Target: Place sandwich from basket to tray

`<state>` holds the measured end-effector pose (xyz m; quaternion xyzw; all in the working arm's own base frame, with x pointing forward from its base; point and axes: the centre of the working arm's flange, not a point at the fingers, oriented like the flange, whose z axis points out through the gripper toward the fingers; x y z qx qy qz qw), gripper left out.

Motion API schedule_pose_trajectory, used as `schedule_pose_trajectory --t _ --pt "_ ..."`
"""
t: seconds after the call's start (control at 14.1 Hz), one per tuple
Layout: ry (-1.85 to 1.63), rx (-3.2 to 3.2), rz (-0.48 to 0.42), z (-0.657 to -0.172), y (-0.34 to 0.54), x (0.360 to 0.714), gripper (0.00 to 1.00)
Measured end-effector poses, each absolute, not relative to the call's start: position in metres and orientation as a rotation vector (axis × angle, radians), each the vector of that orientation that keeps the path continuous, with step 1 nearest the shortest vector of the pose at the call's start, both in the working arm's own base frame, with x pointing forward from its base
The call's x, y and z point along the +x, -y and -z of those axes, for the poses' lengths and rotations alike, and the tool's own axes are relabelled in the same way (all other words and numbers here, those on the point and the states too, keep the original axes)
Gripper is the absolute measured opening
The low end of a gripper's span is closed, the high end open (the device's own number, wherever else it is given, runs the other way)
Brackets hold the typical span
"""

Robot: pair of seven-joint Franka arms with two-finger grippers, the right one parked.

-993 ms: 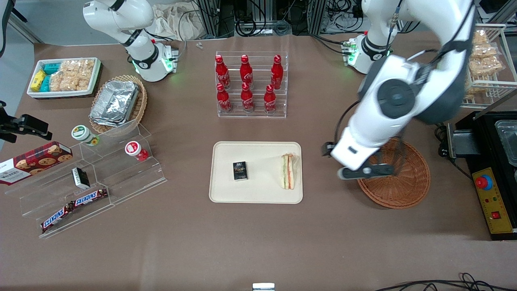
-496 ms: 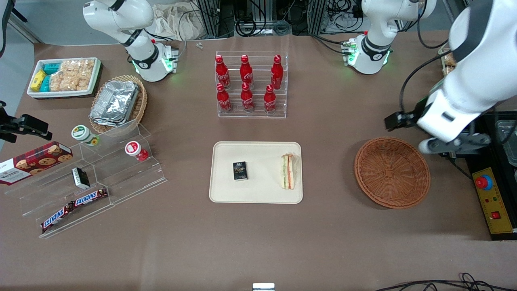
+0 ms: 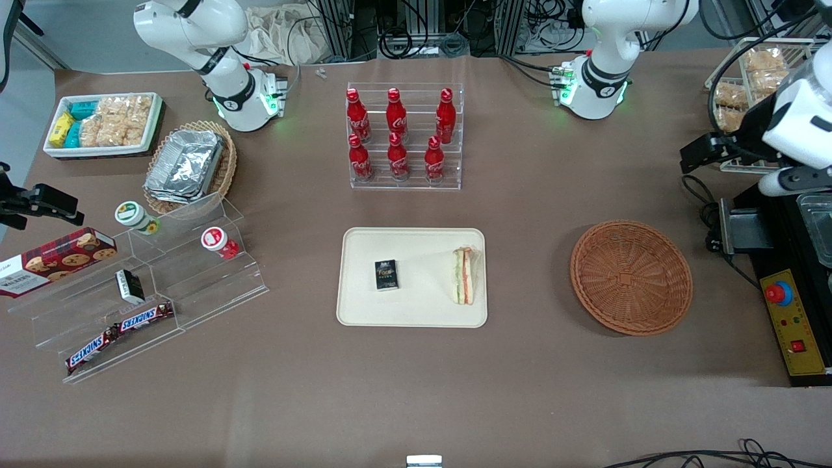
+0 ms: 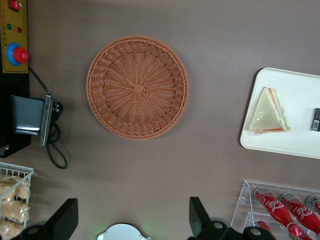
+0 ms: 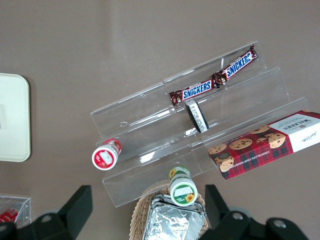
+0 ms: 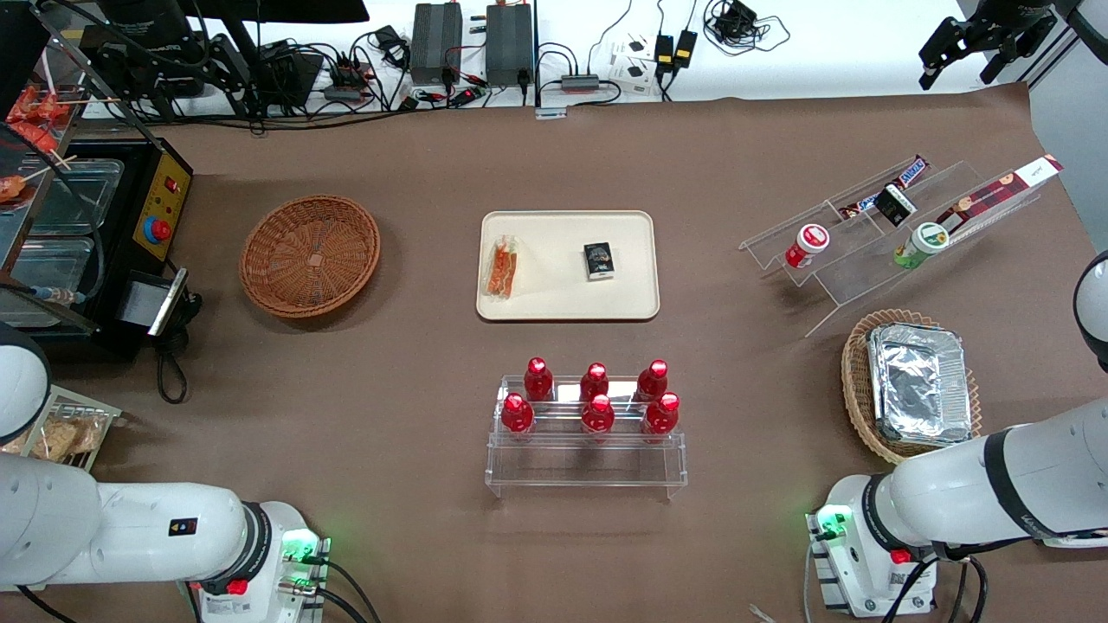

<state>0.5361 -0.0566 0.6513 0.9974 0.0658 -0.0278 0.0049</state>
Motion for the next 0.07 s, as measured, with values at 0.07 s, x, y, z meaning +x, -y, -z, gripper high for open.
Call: schedule_pose_trajectory --t 0.07 --pt "-0.204 3.124 0.087 -0.6515 0.0573 0.5358 1.00"
